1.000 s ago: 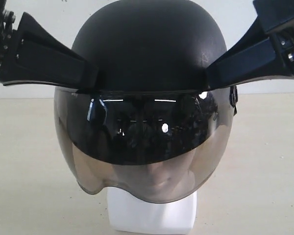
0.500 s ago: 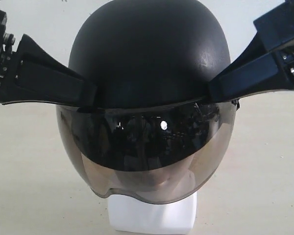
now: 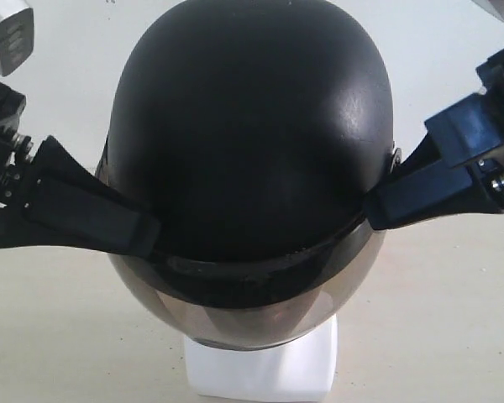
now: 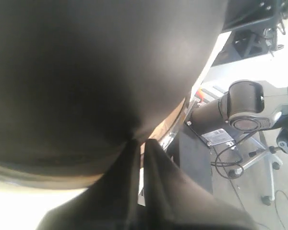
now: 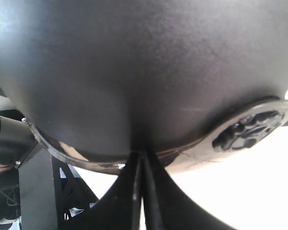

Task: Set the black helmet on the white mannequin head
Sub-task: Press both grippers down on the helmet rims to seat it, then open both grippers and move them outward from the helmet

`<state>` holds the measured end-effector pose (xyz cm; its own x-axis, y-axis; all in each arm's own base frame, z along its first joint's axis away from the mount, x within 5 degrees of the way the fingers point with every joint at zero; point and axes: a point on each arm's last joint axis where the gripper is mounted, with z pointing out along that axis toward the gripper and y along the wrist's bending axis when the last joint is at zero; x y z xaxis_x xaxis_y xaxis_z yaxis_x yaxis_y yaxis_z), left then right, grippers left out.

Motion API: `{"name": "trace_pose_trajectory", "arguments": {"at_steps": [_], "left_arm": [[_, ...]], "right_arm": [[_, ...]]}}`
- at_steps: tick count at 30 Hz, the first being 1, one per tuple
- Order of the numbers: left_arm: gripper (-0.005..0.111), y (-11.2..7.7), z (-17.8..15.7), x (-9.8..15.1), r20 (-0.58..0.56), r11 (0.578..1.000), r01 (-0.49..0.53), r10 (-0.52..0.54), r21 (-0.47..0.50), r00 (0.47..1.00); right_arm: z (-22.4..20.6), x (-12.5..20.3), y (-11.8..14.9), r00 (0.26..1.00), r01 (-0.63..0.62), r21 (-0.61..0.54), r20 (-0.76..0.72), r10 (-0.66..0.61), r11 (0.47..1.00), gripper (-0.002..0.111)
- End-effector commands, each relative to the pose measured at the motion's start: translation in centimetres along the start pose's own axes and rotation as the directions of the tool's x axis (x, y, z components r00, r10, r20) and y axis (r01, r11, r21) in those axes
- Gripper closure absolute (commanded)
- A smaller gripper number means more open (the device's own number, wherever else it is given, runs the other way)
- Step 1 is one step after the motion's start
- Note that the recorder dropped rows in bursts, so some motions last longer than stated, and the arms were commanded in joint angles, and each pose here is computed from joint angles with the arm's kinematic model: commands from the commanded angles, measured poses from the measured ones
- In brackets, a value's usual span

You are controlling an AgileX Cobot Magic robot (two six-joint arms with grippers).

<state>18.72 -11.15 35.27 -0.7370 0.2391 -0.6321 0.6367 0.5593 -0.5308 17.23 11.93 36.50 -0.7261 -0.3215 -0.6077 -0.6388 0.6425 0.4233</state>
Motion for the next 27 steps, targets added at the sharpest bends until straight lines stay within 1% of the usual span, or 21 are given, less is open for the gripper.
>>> {"name": "trace_pose_trajectory", "arguments": {"at_steps": [1,5,8,12,15,19,20,22,24,27], "left_arm": [[0.102,0.8,0.3,-0.1,0.022,0.999,-0.01,0.011,-0.047,1.0],[0.102,0.7,0.3,-0.2,0.033,0.999,-0.005,0.006,-0.036,0.999],[0.102,0.2,0.0,-0.3,0.056,1.0,-0.017,0.019,-0.023,0.998],[0.102,-1.1,-1.3,-0.4,0.105,0.998,-0.062,0.065,-0.026,0.992],[0.102,-2.3,-2.5,-0.3,0.142,0.994,-0.101,0.105,-0.038,0.984],[0.102,-3.8,-4.1,-0.4,0.195,0.985,-0.156,0.167,-0.072,0.966],[0.102,-4.0,-4.5,-0.4,0.211,0.983,-0.153,0.172,-0.103,0.962],[0.102,-3.9,-5.4,-0.5,0.243,0.974,-0.114,0.16,-0.194,0.957],[0.102,-3.1,-6.1,-0.5,0.245,0.939,-0.098,0.186,-0.33,0.951],[0.102,-1.7,-6.4,-0.6,0.222,0.888,-0.066,0.185,-0.454,0.957]], "right_arm": [[0.9,-0.4,-0.9,1.0,-0.004,0.038,0.025,0.004,0.999,0.109],[0.9,-0.4,-1.0,1.0,-0.004,0.038,0.026,0.003,0.999,0.109],[0.9,-0.5,-1.0,1.0,-0.005,0.04,0.031,0.003,0.999,0.109],[0.0,-0.5,-0.5,0.997,0.012,0.052,0.077,-0.016,0.999,0.109],[-1.3,-0.5,-0.1,0.988,0.011,0.099,0.15,-0.026,0.995,0.109],[-2.8,0.0,0.3,0.979,0.009,0.169,0.197,-0.043,0.986,0.109],[-3.0,0.1,0.2,0.978,0.006,0.193,0.204,-0.046,0.981,0.109],[-3.5,0.3,0.0,0.977,-0.028,0.24,0.213,-0.024,0.97,0.109],[-3.8,0.5,-0.2,0.976,-0.042,0.276,0.218,-0.019,0.96,0.109],[-3.9,0.5,-0.4,0.976,-0.054,0.298,0.217,-0.013,0.953,0.109]]}}
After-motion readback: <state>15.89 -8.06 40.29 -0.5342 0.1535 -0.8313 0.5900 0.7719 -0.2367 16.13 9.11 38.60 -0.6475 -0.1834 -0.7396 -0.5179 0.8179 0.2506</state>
